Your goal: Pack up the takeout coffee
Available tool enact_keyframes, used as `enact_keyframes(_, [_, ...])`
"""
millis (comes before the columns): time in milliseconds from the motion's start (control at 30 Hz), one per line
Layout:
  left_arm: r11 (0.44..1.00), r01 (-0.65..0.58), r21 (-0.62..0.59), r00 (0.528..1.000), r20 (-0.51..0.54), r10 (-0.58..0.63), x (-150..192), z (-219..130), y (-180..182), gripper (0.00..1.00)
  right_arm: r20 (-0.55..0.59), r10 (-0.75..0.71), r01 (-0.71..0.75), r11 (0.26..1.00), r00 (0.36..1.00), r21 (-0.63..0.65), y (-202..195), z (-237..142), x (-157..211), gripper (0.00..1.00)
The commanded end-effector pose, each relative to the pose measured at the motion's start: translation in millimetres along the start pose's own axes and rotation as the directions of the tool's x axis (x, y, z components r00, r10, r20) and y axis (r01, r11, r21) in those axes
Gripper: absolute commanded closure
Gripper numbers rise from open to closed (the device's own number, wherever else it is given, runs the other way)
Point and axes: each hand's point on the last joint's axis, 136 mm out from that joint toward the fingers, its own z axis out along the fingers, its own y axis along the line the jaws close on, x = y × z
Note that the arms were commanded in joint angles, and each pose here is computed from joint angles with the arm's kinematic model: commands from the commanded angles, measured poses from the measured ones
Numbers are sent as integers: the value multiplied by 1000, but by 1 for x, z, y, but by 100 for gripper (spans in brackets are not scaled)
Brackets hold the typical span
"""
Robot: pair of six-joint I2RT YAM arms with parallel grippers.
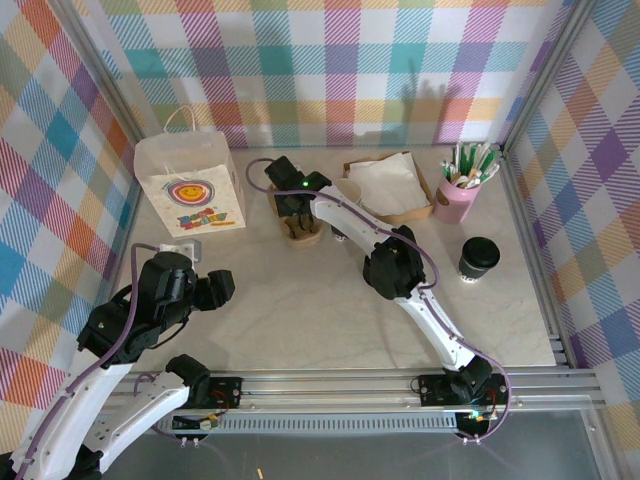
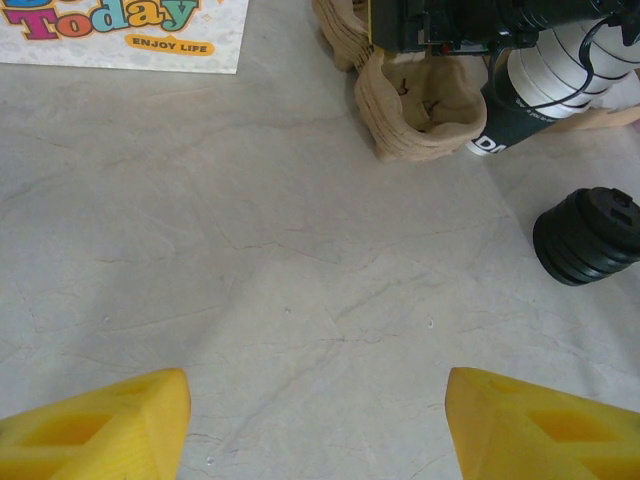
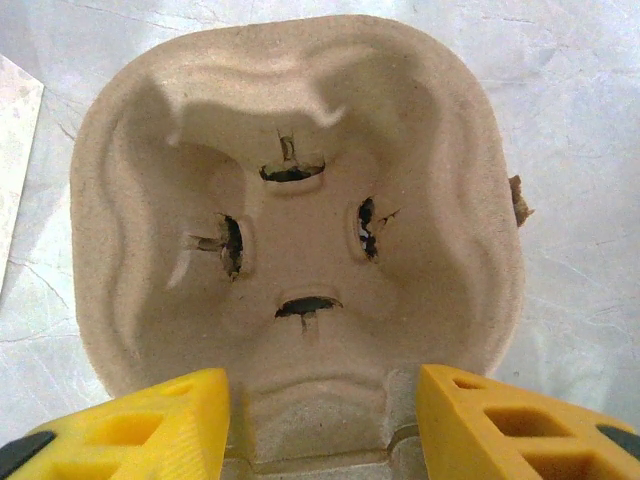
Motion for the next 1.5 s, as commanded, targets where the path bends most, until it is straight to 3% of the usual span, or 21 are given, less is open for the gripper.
enact_keyframes(0, [1000,13,-7,1000,5,-13,-2,1,1,32,-114,5,-2,1000,993,23,-9,2,27,48])
enact_keyframes(167, [1000,15,-7,1000,2,-15,-2,2,1,32,-116,53,-55,998,992,-18,-5,-1,25,54])
enact_keyframes(433, [1000,23,1,1000,-4,-23,-2,6,-2,32,-59,51,-52,998,997,-27,-3,-11,7,52])
enact_keyframes(767, [999,48,9,999,-8,-48,1,9,-3,32,-112,25,-29,999,993,-35,-3,-15,18,50])
enact_keyframes(1467, [998,59,18,998,-2,-59,3,9,-3,33,-68,-31,30,999,997,-21,5,-38,9,47])
